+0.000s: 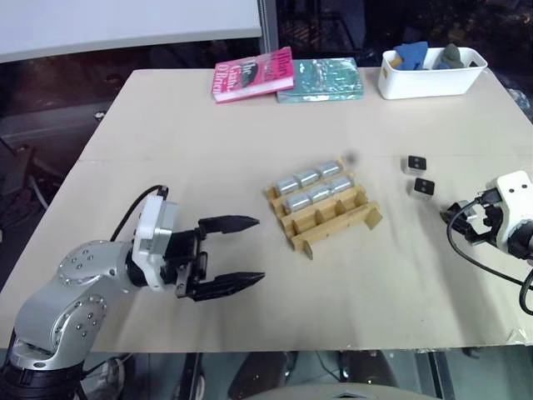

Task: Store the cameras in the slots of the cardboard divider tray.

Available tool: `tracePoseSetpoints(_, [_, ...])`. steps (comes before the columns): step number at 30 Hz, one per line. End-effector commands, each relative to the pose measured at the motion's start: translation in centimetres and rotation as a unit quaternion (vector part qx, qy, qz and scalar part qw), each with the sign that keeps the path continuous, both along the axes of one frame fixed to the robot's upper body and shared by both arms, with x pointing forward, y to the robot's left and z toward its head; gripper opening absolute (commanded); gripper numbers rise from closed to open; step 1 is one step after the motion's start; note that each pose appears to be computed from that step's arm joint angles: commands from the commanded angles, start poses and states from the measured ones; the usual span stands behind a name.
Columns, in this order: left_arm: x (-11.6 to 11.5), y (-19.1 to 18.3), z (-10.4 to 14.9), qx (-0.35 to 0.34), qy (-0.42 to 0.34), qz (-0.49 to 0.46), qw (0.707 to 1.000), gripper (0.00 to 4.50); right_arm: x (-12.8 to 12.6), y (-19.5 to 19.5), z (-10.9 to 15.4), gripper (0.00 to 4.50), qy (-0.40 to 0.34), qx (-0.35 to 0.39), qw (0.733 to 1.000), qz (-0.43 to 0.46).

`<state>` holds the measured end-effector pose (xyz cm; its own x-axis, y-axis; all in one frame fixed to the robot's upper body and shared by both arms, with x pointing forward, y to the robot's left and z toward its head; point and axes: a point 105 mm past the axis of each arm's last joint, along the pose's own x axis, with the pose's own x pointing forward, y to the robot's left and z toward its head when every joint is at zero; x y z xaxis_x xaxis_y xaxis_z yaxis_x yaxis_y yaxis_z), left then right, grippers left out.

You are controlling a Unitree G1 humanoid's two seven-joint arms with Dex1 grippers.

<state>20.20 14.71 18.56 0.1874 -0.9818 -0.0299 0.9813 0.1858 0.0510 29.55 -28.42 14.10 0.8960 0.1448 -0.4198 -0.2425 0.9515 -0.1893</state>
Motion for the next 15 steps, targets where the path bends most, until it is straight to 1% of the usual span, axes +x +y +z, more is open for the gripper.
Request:
tracePoseSetpoints(1, [-0.8, -0.3, 0.7, 0.014, -0.035, -0.017, 0.999, 4.48, 0.3, -0.4, 0.7, 4.50, -0.008, -0.007, 1.000, -0.013])
tracePoseSetpoints(4, [-0.9, -0.3, 0.8, 0.013, -0.040, -0.018, 0.999, 4.48, 0.6, -0.6, 0.4, 4.50, -0.002, 0.002, 1.000, -0.021])
tracePoseSetpoints(5, [-1.0, -0.4, 0.8, 0.013, -0.040, -0.018, 0.999, 4.50, 0.7, -0.7, 0.2, 4.25, 0.002, 0.008, 1.000, -0.023])
tracePoseSetpoints(7, [-1.0, -0.4, 0.7, 0.014, -0.041, -0.018, 0.999, 4.50, 0.7, -0.8, -0.3, 3.70, 0.015, 0.012, 0.999, -0.026])
tracePoseSetpoints(10, [-1.0, -0.4, 0.6, 0.013, -0.043, -0.016, 0.999, 4.50, 0.7, -0.9, -0.7, 2.18, 0.023, 0.009, 0.999, -0.025])
tracePoseSetpoints(11, [-1.0, -0.4, 0.6, 0.013, -0.043, -0.015, 0.999, 4.50, 0.7, -1.0, -0.7, 1.57, 0.023, 0.009, 0.999, -0.026])
tracePoseSetpoints(12, [-1.0, -0.4, 0.6, 0.013, -0.043, -0.014, 0.999, 4.50, 0.8, -1.1, -0.7, 1.27, 0.023, 0.008, 0.999, -0.027])
tracePoseSetpoints(13, [-1.0, -0.4, 0.6, 0.012, -0.043, -0.013, 0.999, 4.50, 0.8, -1.2, -0.8, 0.76, 0.024, 0.007, 0.999, -0.027])
tracePoseSetpoints(15, [-0.9, -0.4, 0.5, 0.011, -0.043, -0.010, 0.999, 4.50, 0.8, -1.4, -0.6, 0.76, 0.021, -0.003, 0.999, -0.025])
